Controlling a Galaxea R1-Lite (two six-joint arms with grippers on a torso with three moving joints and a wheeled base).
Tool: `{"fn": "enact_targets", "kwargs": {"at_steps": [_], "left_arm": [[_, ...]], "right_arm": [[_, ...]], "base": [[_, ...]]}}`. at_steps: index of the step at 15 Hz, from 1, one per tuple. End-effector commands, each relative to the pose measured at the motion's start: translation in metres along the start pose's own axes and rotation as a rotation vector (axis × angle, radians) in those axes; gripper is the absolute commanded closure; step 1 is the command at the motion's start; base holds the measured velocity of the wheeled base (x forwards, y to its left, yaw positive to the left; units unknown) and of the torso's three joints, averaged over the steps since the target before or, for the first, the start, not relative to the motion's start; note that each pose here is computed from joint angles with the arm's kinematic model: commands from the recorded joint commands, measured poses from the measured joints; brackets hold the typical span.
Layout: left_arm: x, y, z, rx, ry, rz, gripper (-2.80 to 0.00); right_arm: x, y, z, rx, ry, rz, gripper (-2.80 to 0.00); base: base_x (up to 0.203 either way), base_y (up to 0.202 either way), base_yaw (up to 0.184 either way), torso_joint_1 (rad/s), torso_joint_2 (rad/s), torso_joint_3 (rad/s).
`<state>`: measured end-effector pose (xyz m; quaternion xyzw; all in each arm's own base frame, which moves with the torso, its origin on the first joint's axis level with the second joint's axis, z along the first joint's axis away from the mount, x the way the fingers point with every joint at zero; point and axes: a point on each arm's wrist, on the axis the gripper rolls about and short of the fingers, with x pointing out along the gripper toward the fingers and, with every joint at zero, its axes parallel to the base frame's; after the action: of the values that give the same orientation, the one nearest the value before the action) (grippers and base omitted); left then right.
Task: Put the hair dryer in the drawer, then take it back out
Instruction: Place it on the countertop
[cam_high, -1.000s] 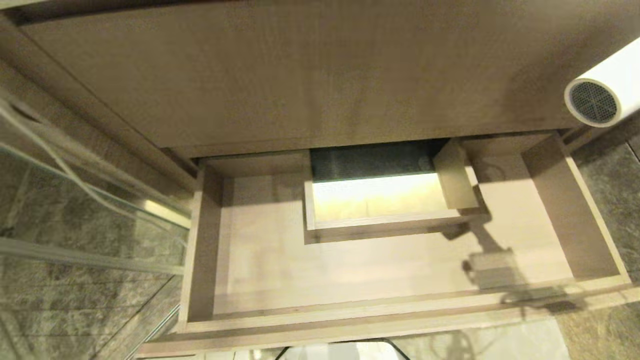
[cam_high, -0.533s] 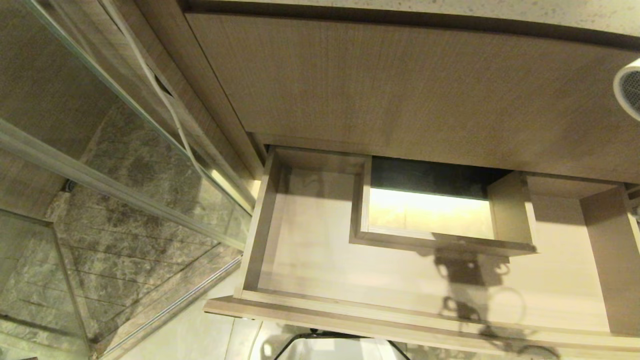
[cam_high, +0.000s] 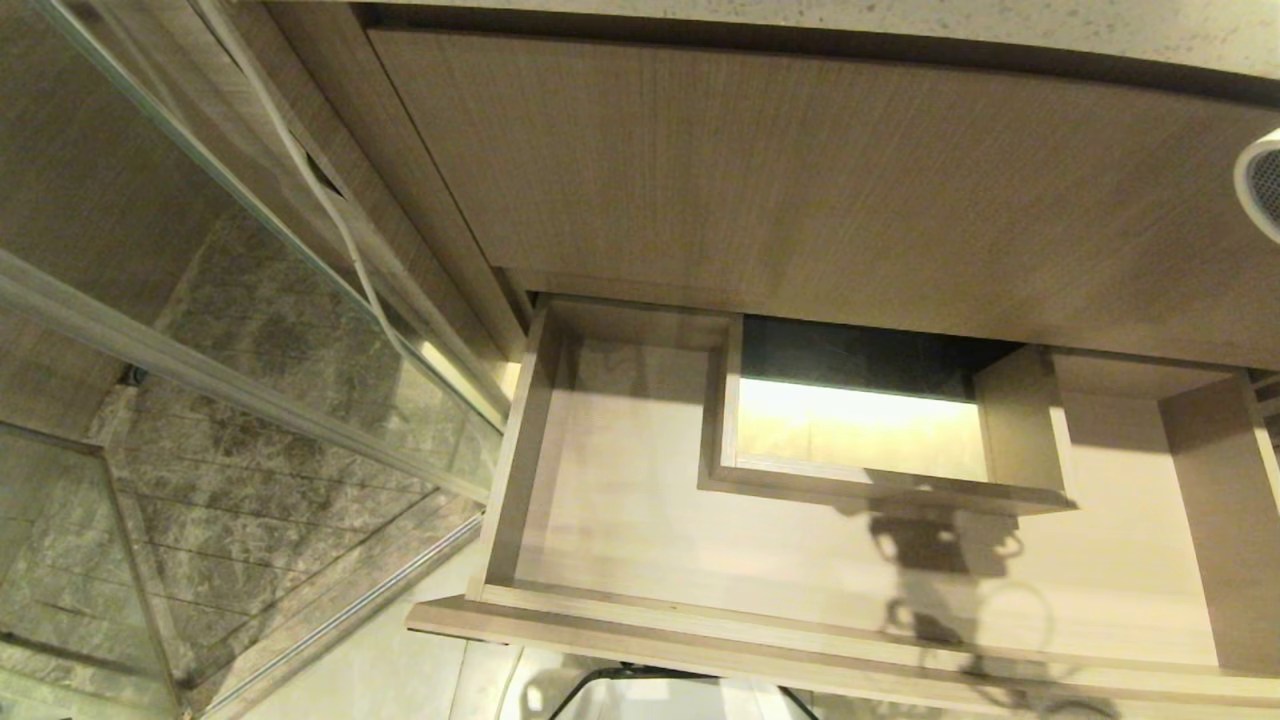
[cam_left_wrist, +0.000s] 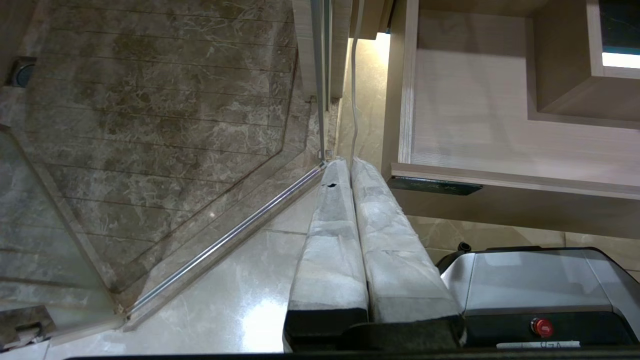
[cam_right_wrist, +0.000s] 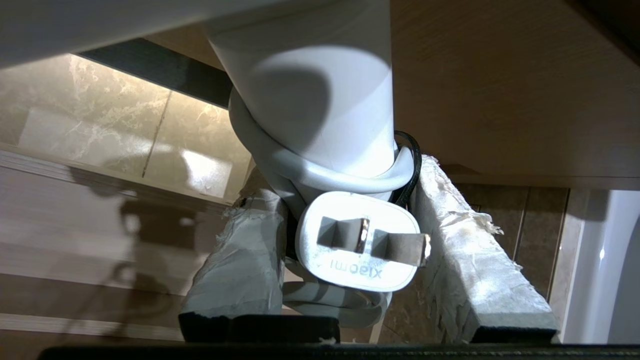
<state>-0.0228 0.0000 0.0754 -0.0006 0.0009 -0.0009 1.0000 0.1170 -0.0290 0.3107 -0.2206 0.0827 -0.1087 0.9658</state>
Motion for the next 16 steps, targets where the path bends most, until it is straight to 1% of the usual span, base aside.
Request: {"fn": "enact_targets", "kwargs": {"at_steps": [1, 4, 5, 8, 12, 13, 16], "left_arm": [[0.000, 0.000, 0.000, 0.000, 0.001, 0.000, 0.00], [0.000, 0.000, 0.000, 0.000, 0.001, 0.000, 0.00], [0.000, 0.000, 0.000, 0.000, 0.000, 0.000, 0.00], [0.000, 0.000, 0.000, 0.000, 0.000, 0.000, 0.00], [0.000, 0.000, 0.000, 0.000, 0.001, 0.000, 0.00], [0.000, 0.000, 0.000, 0.000, 0.001, 0.000, 0.00], [0.000, 0.000, 0.000, 0.000, 0.001, 0.000, 0.00]], "right_arm": [[-0.001, 0.000, -0.001, -0.003, 0.002, 0.002, 0.00], [-0.009, 0.001, -0.002, -0.010, -0.011, -0.003, 0.00], [-0.014, 0.002, -0.005, -0.011, -0.014, -0.005, 0.00], [-0.021, 0.006, -0.012, -0.013, -0.005, -0.001, 0.00], [-0.027, 0.006, -0.013, -0.021, -0.015, -0.012, 0.00], [-0.027, 0.006, -0.013, -0.021, -0.015, -0.012, 0.00], [-0.029, 0.006, -0.012, -0.021, -0.028, -0.017, 0.00]], "base": [[0.000, 0.000, 0.000, 0.000, 0.00, 0.000], [0.000, 0.000, 0.000, 0.000, 0.00, 0.000], [0.009, 0.004, -0.086, 0.002, 0.00, 0.002], [0.002, 0.007, -0.175, 0.004, 0.00, -0.002], [-0.001, 0.008, -0.184, 0.003, 0.00, 0.002], [0.000, 0.005, -0.098, 0.002, 0.01, 0.002], [0.000, 0.000, 0.000, 0.000, 0.00, 0.000]]}}
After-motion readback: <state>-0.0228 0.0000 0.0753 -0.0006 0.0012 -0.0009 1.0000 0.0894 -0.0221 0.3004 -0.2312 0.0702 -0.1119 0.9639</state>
